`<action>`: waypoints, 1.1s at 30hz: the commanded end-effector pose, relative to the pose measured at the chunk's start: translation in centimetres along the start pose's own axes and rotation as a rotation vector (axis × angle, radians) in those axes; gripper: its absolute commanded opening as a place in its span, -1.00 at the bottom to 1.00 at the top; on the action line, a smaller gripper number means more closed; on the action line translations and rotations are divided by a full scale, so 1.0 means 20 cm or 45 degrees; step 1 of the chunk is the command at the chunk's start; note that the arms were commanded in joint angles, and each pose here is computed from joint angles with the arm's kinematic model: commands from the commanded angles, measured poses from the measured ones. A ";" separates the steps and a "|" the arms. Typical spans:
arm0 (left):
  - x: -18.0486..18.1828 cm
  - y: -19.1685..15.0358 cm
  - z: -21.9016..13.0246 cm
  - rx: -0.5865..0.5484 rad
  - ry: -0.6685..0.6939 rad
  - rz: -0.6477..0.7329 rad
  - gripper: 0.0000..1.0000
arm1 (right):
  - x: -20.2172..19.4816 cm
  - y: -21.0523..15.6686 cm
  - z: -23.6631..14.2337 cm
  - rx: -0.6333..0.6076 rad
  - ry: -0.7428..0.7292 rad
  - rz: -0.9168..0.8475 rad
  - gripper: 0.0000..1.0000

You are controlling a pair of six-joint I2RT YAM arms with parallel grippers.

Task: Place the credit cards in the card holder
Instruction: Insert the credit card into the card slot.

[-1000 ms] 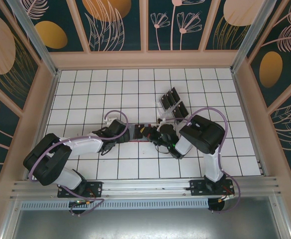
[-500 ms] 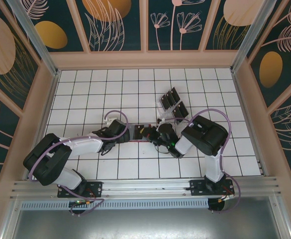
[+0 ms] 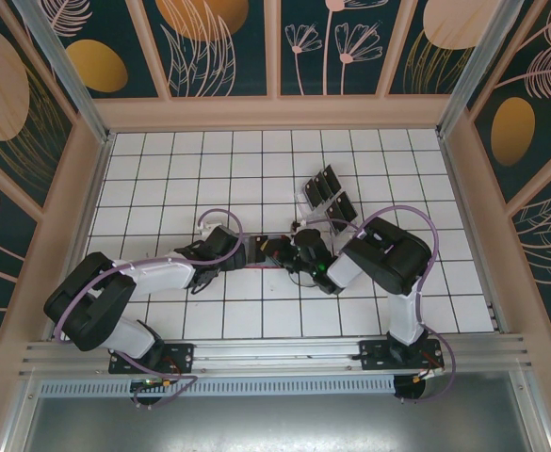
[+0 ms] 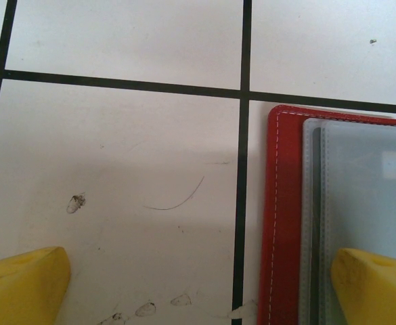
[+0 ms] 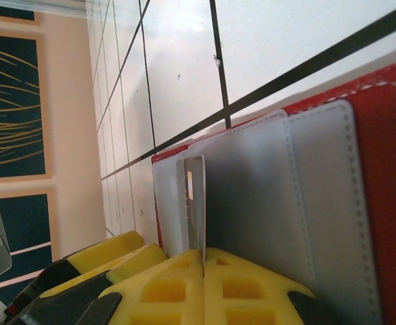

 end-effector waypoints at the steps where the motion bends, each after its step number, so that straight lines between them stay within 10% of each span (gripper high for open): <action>1: 0.08 -0.09 0.01 0.078 0.082 0.056 0.97 | -0.11 -0.06 0.01 0.086 -0.195 -0.049 -0.73; 12: 0.01 0.08 -0.08 -0.031 0.048 0.007 0.97 | 0.09 0.07 -0.01 0.086 -0.427 -0.355 0.02; 33: 0.21 -0.03 -0.06 0.004 0.139 -0.116 0.97 | 0.16 0.13 0.05 0.151 -0.621 -0.670 -0.15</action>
Point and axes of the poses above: each hand's point on the last joint's axis, 136 mm out from that joint toward the fingers, its own z axis out along the fingers, its own x axis along the line the jaws close on, y = z × x, the point moved 5 cm from there along -z, back along the fingers, and after that the axes turned 4 degrees about -z, right-handed, at the moved point
